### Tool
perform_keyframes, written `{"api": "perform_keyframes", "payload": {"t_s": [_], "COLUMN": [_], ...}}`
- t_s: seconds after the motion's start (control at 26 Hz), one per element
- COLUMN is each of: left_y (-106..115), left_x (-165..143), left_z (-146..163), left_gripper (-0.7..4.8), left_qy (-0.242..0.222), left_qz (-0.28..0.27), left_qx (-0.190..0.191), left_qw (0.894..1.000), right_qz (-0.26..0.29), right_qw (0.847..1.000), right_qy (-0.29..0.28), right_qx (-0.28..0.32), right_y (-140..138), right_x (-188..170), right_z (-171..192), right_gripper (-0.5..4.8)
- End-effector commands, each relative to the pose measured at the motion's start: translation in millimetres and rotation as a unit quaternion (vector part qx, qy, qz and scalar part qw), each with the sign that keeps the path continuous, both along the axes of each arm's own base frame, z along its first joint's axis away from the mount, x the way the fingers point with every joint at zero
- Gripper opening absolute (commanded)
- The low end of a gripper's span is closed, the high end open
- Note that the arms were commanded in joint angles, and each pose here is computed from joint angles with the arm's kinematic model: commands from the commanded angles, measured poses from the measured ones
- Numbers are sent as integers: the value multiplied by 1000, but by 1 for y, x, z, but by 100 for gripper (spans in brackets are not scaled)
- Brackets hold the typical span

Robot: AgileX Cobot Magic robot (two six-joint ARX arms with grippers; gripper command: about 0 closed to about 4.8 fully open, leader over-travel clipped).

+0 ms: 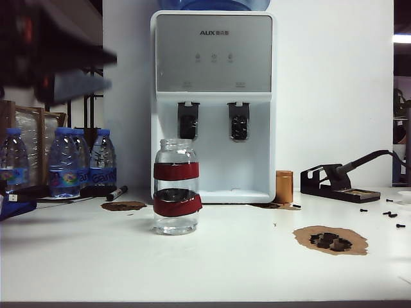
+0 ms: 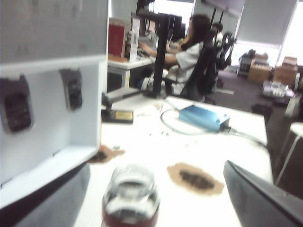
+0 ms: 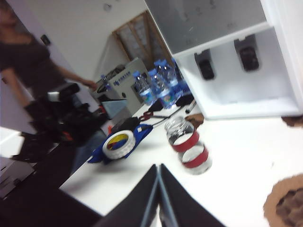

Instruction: Pick up the water bottle with two loops of red belts, then reach the front water dispenser and gently press the gray-black baffle horizontally to get a little water.

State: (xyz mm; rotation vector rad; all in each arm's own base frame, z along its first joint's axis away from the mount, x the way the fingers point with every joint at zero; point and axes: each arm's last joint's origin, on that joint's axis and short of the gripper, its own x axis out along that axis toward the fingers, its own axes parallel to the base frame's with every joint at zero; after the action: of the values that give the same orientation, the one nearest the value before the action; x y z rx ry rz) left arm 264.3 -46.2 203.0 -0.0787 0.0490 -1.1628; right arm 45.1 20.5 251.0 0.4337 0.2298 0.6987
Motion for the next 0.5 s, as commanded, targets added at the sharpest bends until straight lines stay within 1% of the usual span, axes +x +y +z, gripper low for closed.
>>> {"api": "perform_keyframes", "payload": {"t_s": [0.04,0.12,0.27,0.31,0.35,0.5], "left_y": [-1,-2,-2,-3,-7,-20], "left_x": [8,12,18,19,20,25], "left_z": [-22,-34,-59,-64,-73,-86], "left_gripper": [479,479,479,479,479,479], "left_qy": [-34,-41,-13,-12,-20,-31], "left_qz": [-21,-20,-25,-27,-28,-33], "left_qx": [31,43,49,51,59,70], "left_qw": [999,998,998,998,998,996], "right_qz": [-11,-13,-15,-15,-14,-12], "right_qw": [1000,999,998,998,998,998], "right_qy": [19,25,42,45,47,41], "right_qx": [-13,-25,-41,-43,-47,-51], "right_y": [-1,-1,-2,-2,-2,-2], "right_x": [-10,-15,-20,-20,-21,-24], "right_z": [8,10,9,9,9,12], "right_gripper": [-3,-3,-3,-3,-3,-3]}}
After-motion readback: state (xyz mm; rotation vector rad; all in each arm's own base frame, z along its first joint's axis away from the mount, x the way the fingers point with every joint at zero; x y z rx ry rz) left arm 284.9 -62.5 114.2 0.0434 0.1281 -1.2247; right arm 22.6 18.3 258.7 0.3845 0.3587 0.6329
